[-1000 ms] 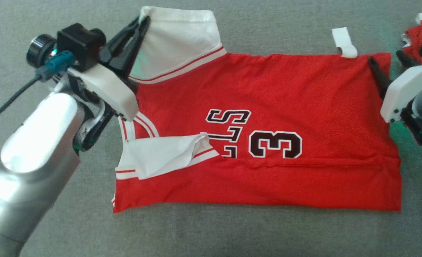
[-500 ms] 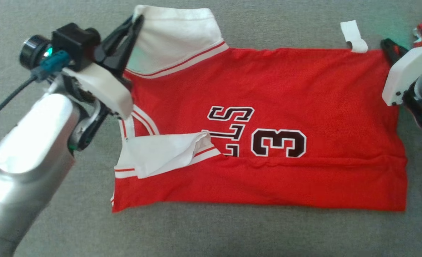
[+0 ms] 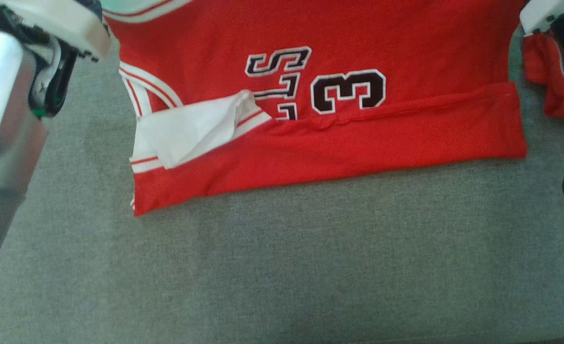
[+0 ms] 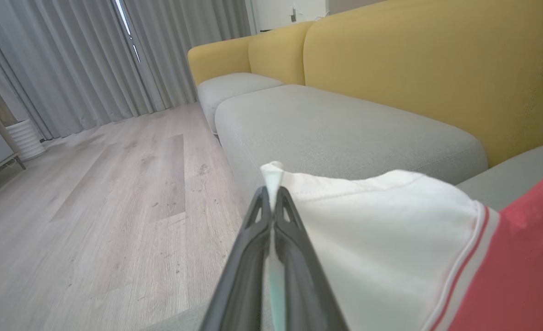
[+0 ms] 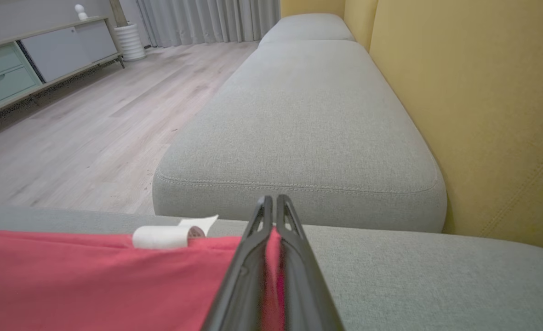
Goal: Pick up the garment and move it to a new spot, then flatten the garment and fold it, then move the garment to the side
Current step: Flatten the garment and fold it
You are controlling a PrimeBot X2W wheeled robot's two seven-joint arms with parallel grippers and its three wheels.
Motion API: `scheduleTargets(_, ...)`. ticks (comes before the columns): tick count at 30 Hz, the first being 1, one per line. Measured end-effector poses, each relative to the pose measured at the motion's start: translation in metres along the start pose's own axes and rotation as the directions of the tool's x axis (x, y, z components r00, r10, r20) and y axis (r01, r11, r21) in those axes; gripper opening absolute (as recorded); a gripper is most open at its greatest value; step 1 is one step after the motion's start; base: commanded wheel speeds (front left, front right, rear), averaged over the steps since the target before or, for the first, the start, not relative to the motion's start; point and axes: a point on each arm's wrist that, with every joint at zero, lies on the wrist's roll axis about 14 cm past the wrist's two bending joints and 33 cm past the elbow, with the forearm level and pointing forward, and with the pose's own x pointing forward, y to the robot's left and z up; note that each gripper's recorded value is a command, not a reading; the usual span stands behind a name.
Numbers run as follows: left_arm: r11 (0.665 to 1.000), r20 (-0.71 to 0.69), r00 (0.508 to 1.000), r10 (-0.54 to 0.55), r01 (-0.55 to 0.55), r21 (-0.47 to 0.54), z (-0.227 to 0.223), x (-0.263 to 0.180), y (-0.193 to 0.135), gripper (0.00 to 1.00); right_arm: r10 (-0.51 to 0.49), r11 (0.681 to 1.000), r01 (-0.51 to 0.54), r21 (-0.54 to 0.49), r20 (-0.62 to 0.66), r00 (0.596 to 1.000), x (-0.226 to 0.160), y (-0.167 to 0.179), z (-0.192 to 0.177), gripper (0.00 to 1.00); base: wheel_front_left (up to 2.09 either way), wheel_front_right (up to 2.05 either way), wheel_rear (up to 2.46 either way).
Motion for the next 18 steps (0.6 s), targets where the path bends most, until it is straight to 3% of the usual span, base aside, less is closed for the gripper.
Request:
scheduleTargets(9, 1.000, 0.023, 1.000, 0.005, -0.005, -0.009, 0.002, 0.002, 0.001, 0.00, 0.000, 0.999, 0.001, 0.042, -0.009, 1.000, 0.000, 0.006, -0.007, 0.00, 0.00, 0.00, 0.00)
scheduleTargets(18, 0.997, -0.058, 0.996, -0.062, 0.059, -0.051, -0.022, -0.042, -0.021, 0.00, 0.043, 0.998, -0.035, 0.053, -0.163, 0.986, -0.033, 0.015, -0.051, 0.00, 0.00, 0.00, 0.00)
